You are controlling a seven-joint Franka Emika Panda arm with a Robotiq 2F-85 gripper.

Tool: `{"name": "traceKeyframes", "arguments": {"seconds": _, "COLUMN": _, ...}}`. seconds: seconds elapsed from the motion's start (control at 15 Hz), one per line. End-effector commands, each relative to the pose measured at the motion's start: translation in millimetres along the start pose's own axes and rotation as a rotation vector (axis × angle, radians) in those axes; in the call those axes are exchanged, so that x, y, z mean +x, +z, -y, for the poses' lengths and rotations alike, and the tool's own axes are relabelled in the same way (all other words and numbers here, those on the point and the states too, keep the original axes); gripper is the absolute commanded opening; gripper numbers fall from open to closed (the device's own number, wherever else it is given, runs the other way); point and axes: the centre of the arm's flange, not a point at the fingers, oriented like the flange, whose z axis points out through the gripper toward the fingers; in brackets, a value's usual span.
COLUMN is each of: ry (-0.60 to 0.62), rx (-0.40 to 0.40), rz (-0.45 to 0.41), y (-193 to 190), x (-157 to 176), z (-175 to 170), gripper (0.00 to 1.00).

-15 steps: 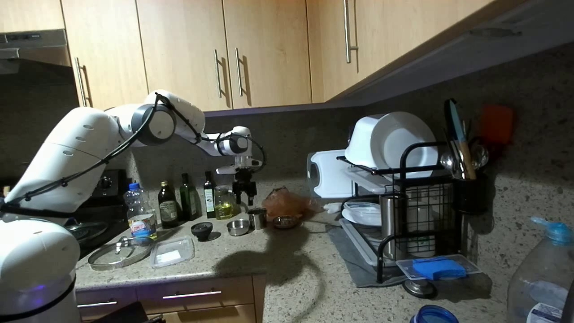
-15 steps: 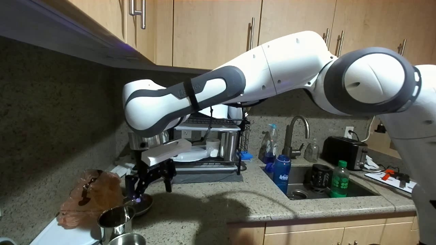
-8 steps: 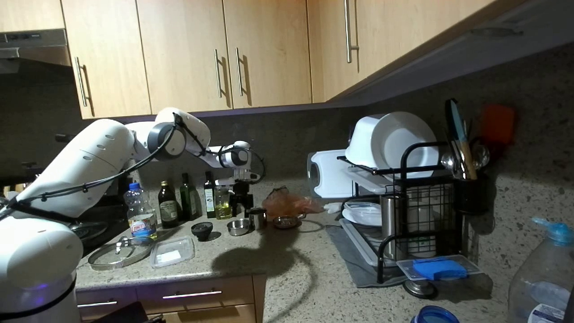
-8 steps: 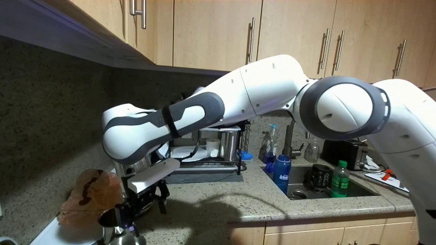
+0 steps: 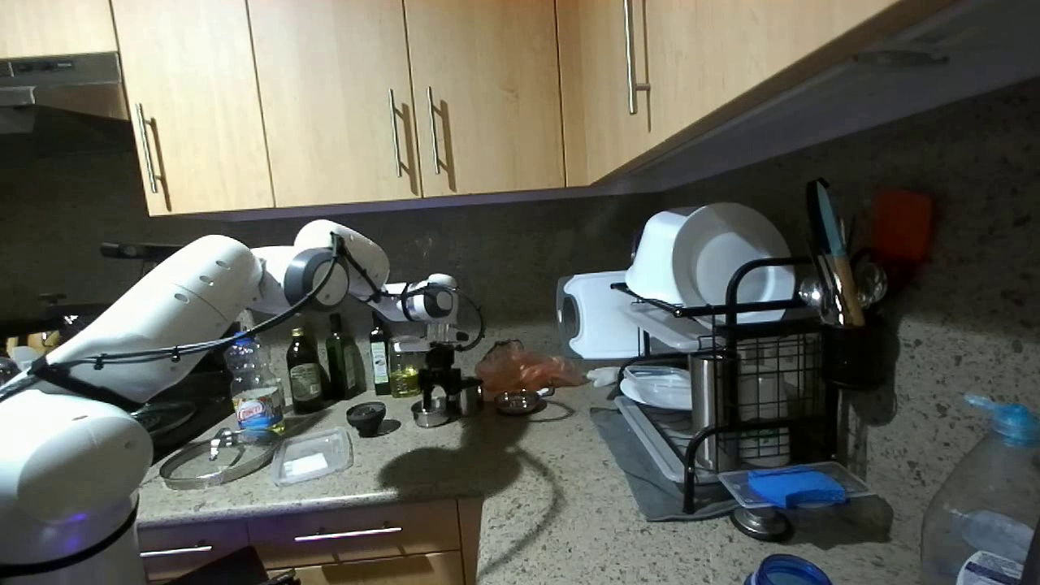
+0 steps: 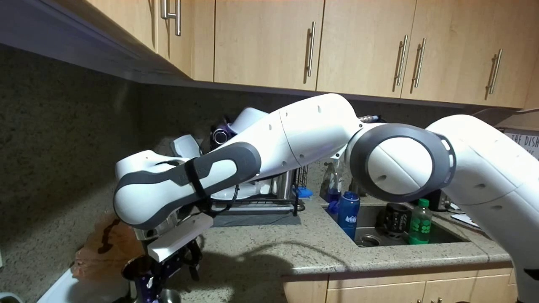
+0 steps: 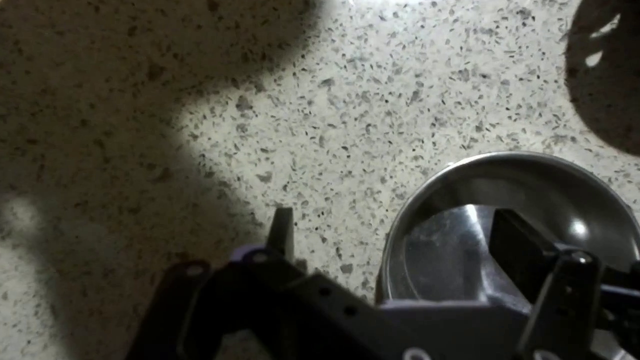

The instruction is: Put the left silver bowl on the right bowl

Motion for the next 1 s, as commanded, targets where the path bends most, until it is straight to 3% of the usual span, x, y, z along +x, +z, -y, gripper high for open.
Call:
{"name": "traceKeyframes", "arguments": {"seconds": 0.0, "ry": 0.019, "rx": -0.021, "rz": 0.017, "y": 8, "x": 20, "z": 3, "gripper": 1.0}}
{"name": "traceKeyframes", "arguments": {"seconds": 0.07, "ry": 0.021, "rx": -0.021, "rz": 0.016, "y": 11, "x": 22, "z": 3, "gripper": 0.96}}
{"name": "traceKeyframes", "arguments": {"seconds": 0.13, "ry": 0.024, "rx": -0.022, "rz": 0.013, "y": 13, "x": 24, "z": 3, "gripper": 0.74}}
{"name": "traceKeyframes", "arguments": {"seconds": 0.27, "ry": 0.029, "rx": -0.023, "rz": 0.002, "y": 12, "x": 25, "z": 1, "gripper": 0.68}}
{"name": "traceKeyframes", "arguments": {"seconds": 0.8, "ry": 0.034, "rx": -0.02, "rz": -0.08, "y": -22, "x": 21, "z": 2, "gripper": 0.05}}
{"name": "traceKeyframes", "arguments": {"seconds": 0.93, "ry": 0.032, "rx": -0.016, "rz": -0.088, "y": -25, "x": 22, "z": 3, "gripper": 0.0}}
